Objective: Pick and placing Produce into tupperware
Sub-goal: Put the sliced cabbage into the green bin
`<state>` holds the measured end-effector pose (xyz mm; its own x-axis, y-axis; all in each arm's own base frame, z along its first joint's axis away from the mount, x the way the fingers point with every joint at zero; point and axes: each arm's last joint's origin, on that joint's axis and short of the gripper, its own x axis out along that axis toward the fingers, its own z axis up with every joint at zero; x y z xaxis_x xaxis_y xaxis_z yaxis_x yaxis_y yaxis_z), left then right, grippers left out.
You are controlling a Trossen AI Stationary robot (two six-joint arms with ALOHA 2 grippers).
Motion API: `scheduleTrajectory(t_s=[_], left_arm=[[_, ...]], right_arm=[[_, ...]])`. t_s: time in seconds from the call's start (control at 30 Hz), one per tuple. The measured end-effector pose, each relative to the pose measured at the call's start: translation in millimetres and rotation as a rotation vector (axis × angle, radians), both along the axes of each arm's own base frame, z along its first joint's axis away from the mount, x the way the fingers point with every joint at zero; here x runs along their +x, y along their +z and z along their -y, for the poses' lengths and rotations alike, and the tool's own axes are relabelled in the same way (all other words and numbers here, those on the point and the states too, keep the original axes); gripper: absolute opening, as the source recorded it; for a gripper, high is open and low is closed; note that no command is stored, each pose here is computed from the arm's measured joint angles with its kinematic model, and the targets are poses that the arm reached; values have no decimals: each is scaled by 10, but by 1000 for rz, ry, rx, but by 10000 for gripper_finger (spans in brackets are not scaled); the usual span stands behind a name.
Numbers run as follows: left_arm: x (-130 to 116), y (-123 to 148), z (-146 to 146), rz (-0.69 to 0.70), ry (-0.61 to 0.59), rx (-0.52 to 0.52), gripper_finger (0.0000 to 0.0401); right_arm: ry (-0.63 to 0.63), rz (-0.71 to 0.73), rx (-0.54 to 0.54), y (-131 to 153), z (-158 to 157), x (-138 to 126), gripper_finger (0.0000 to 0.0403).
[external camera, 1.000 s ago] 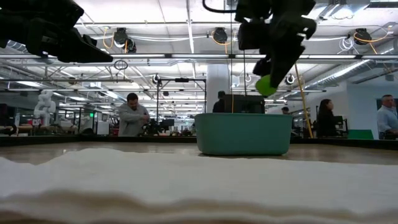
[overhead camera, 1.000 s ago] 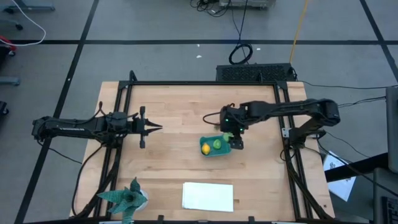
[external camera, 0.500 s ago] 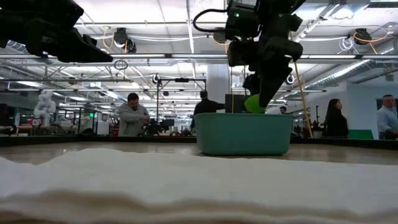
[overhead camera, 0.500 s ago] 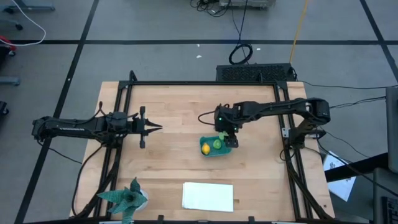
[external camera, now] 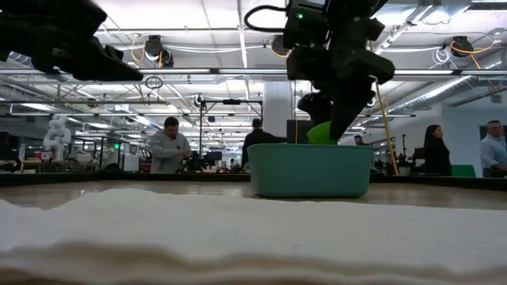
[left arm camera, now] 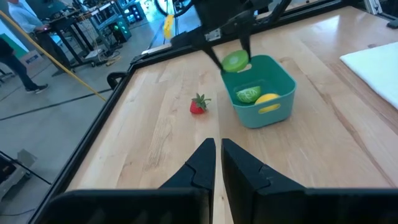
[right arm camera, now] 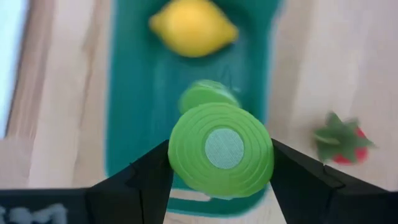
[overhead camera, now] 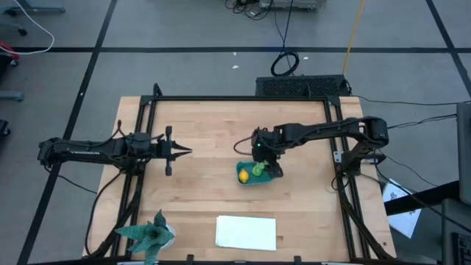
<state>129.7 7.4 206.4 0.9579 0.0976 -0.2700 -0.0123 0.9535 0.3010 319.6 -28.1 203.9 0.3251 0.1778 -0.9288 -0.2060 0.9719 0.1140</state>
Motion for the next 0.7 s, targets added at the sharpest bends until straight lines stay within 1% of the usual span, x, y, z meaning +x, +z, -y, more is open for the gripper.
scheduleTrajectory(t_s=[0.07, 0.27, 0.53, 0.7], left_arm=[[-1, -5, 0, -5, 0, 0, 31], [-3, -9, 0, -9, 0, 0, 31], [-3, -9, 0, -9, 0, 0, 31], [-2, -9, 0, -9, 0, 0, 31]], right_arm=[[63, 14, -18, 1, -45, 8, 224], [192, 66, -60, 12, -117, 40, 224], [193, 80, -62, 16, -106, 51, 224], [197, 93, -40, 21, -109, 59, 224]])
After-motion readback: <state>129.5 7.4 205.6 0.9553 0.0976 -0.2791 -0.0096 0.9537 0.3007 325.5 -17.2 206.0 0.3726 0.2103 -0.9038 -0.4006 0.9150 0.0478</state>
